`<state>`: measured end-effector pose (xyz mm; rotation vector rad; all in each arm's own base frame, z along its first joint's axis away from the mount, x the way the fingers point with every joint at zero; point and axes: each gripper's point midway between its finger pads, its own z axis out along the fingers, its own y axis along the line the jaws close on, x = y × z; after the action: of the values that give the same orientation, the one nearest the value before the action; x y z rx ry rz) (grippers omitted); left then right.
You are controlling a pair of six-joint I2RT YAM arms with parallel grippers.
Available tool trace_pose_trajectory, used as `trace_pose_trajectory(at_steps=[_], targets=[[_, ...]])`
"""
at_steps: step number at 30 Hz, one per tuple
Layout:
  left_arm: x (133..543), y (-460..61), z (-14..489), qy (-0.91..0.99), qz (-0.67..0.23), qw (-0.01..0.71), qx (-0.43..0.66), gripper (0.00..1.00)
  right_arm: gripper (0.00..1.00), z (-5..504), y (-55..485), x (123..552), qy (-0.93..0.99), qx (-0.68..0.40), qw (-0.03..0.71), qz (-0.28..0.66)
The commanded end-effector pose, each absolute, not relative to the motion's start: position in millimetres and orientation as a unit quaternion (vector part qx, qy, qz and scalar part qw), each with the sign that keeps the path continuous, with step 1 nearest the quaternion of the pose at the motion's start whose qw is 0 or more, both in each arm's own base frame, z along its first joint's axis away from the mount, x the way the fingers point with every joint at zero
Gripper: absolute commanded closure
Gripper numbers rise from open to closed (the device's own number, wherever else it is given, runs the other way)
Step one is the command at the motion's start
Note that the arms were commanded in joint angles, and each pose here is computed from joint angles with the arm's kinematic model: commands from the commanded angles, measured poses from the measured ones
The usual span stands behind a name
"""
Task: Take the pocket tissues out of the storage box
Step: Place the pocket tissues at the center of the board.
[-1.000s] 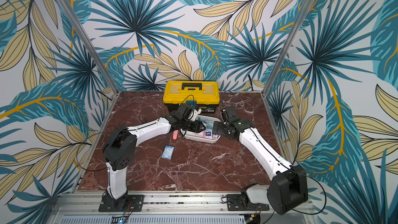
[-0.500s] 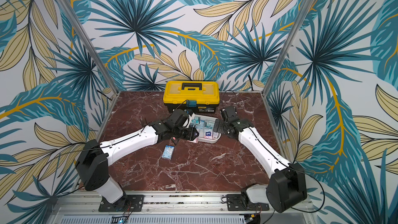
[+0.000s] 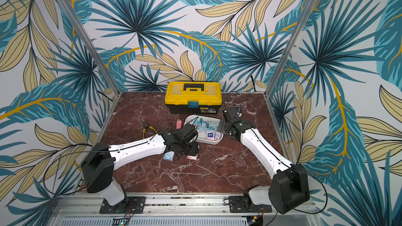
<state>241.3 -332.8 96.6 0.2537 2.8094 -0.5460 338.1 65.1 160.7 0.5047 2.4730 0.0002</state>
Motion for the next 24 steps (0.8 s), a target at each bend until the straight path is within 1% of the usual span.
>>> trace_pose_trajectory(at_steps=[1,9,13,24], targets=[[235,-317,77,0.981,-0.148,0.114,0.055,0.55,0.01,148,58,332,0.934,0.206,0.292,-0.015],[241,-306,58,0.986,-0.109,0.122,0.039,0.54,0.01,142,58,326,0.936,0.205,0.286,-0.014],[242,-303,49,0.988,-0.096,0.113,0.035,0.52,0.01,143,58,327,0.936,0.204,0.286,-0.014],[251,-294,30,0.991,-0.087,0.101,0.013,0.5,0.01,145,59,331,0.937,0.197,0.288,-0.016]])
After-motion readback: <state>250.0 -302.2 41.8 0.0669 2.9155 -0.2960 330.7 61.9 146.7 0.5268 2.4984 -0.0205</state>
